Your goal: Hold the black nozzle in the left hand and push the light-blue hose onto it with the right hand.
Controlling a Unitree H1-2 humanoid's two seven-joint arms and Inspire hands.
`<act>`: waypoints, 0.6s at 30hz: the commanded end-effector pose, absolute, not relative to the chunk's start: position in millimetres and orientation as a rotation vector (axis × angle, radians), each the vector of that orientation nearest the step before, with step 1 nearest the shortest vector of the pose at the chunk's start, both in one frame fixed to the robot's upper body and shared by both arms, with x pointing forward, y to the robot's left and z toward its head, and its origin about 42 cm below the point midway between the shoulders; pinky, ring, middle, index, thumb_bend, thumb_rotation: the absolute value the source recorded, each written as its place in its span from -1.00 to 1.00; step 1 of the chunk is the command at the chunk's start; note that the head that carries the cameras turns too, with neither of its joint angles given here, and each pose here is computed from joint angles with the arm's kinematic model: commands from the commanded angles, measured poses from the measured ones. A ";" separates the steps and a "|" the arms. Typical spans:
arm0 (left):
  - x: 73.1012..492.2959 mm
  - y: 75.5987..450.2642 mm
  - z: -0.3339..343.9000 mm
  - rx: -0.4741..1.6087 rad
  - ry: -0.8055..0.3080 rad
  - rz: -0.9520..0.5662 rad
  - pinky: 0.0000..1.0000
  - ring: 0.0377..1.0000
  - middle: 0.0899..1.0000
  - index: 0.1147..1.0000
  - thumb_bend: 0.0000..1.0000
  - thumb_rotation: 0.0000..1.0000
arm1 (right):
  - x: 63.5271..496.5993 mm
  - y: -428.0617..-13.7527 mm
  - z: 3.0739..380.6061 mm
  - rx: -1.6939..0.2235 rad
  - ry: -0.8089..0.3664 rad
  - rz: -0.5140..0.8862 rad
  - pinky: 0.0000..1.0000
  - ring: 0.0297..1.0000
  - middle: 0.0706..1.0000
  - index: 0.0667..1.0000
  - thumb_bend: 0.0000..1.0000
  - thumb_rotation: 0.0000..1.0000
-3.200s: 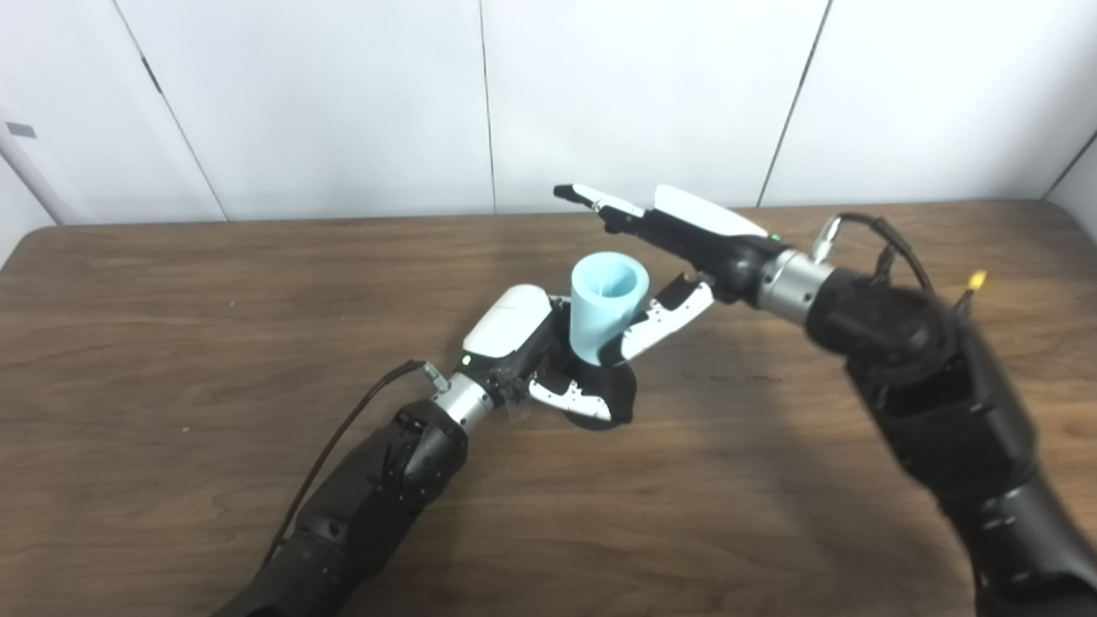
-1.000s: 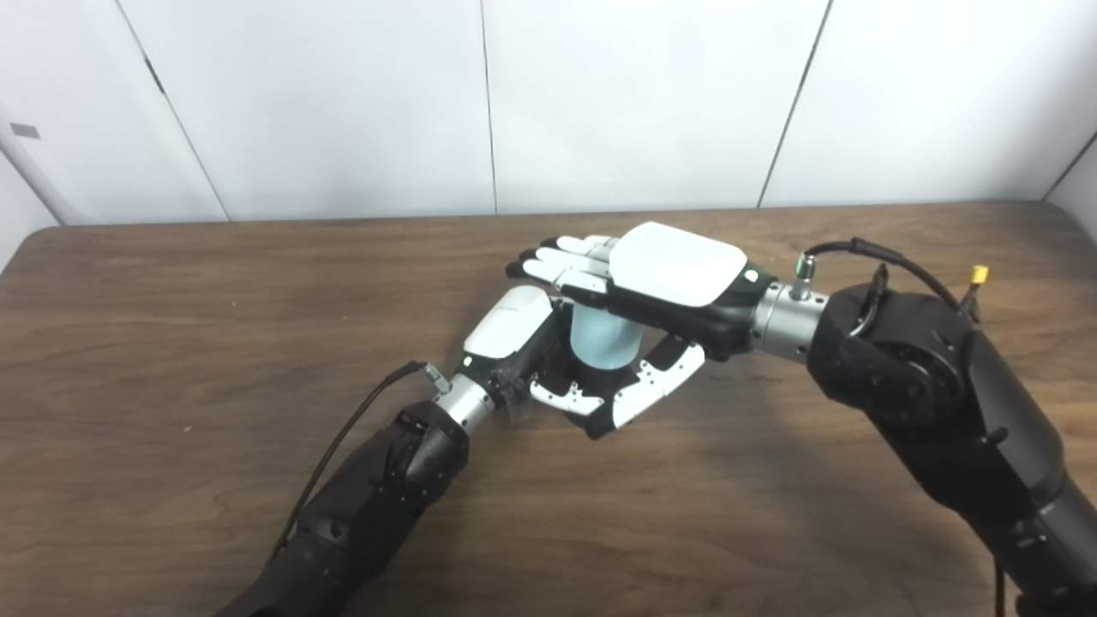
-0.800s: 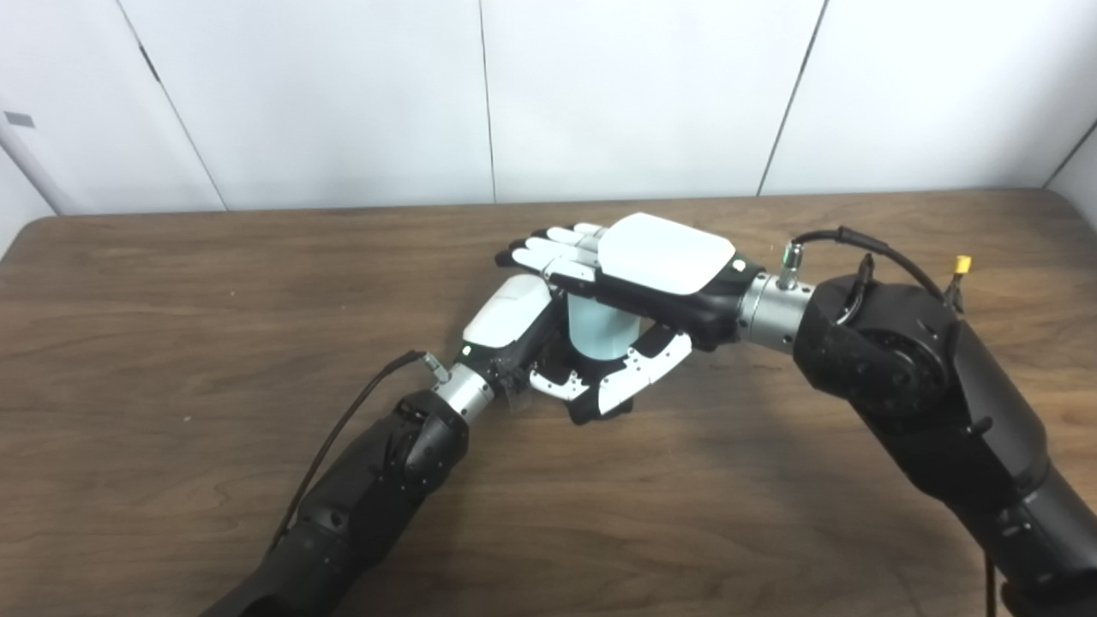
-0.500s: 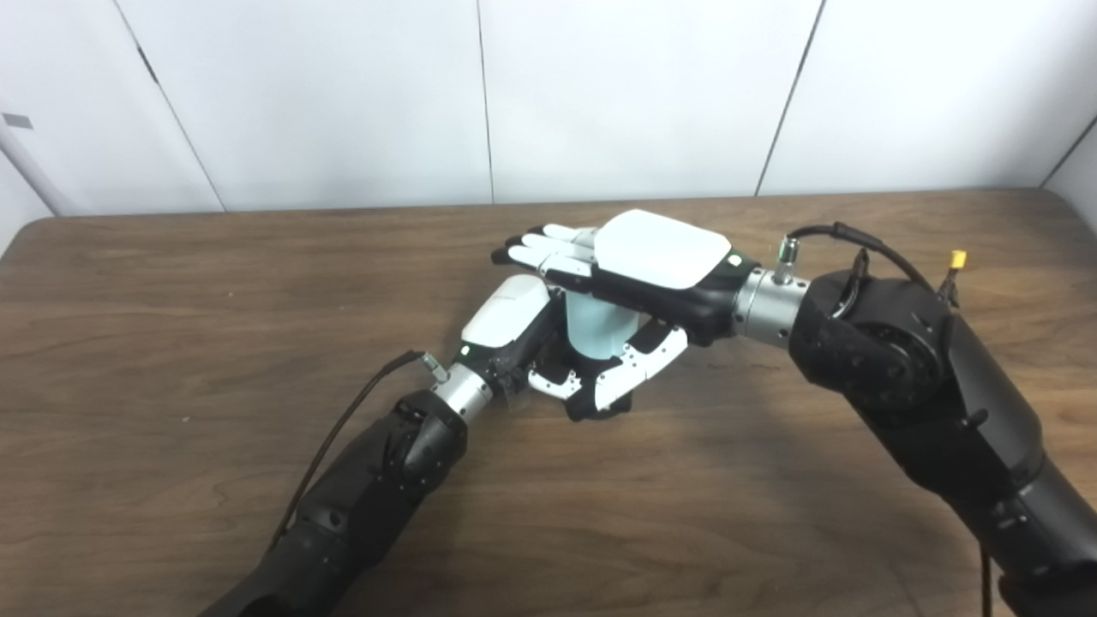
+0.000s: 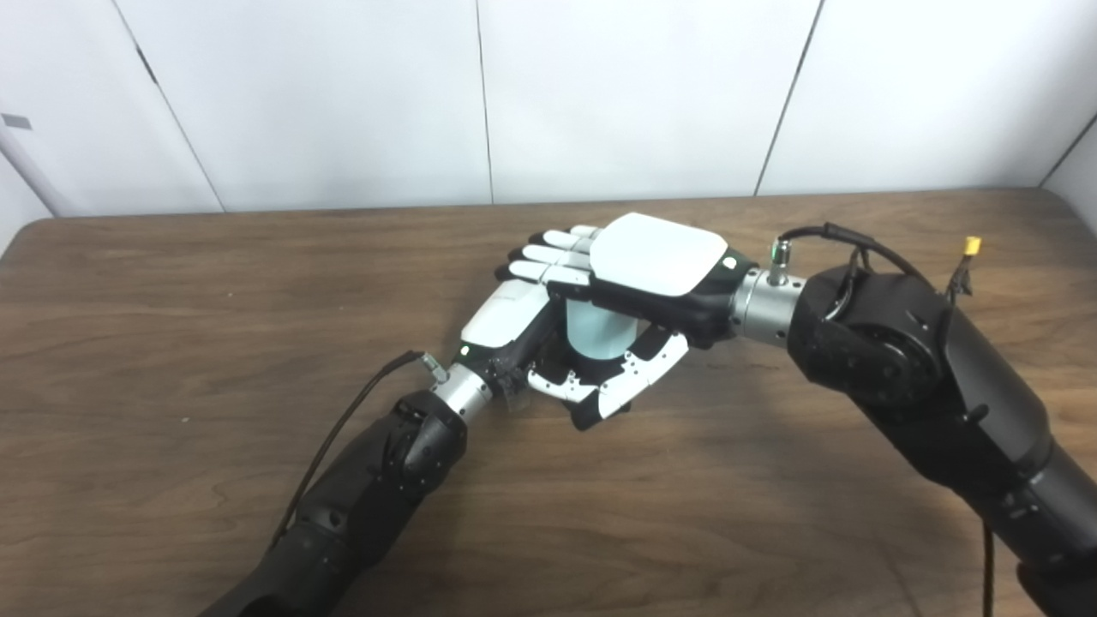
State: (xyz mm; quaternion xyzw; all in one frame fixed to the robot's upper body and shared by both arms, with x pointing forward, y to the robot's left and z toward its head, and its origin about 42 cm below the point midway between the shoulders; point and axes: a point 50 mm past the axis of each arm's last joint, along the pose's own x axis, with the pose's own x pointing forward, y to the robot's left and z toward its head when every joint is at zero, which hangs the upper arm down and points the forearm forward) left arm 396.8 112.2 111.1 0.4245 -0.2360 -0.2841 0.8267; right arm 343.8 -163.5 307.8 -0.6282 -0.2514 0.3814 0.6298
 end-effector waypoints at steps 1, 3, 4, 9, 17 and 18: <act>330.8 147.6 7.8 1.001 -0.119 -0.733 -0.12 0.00 -0.19 -0.14 0.05 -1.00 | 331.1 -173.8 264.0 -1.487 -0.367 1.098 0.94 0.99 0.95 0.89 0.86 0.89; 330.5 148.1 8.1 0.993 -0.114 -0.728 -0.09 0.02 -0.19 -0.14 0.05 -1.00 | 328.5 -178.0 263.7 -1.493 -0.357 1.101 0.93 0.99 0.94 0.88 0.86 0.88; 330.5 148.2 8.2 0.996 -0.115 -0.728 -0.07 0.03 -0.18 -0.14 0.05 -1.00 | 326.8 -179.9 263.2 -1.497 -0.355 1.102 0.92 0.98 0.93 0.87 0.85 0.87; 330.9 148.4 9.4 1.000 -0.118 -0.727 -0.09 0.02 -0.19 -0.14 0.05 -1.00 | 321.3 -184.8 263.5 -1.491 -0.360 1.103 0.84 0.95 0.91 0.85 0.83 0.84; 330.9 148.1 9.5 1.004 -0.118 -0.727 -0.12 0.00 -0.21 -0.13 0.05 -1.00 | 319.2 -173.9 266.1 -1.466 -0.403 1.121 0.82 0.94 0.89 0.84 0.81 0.82; 331.2 147.9 9.6 1.006 -0.115 -0.729 -0.13 0.00 -0.21 -0.13 0.05 -1.00 | 319.1 -171.1 265.8 -1.456 -0.415 1.126 0.82 0.94 0.90 0.84 0.81 0.83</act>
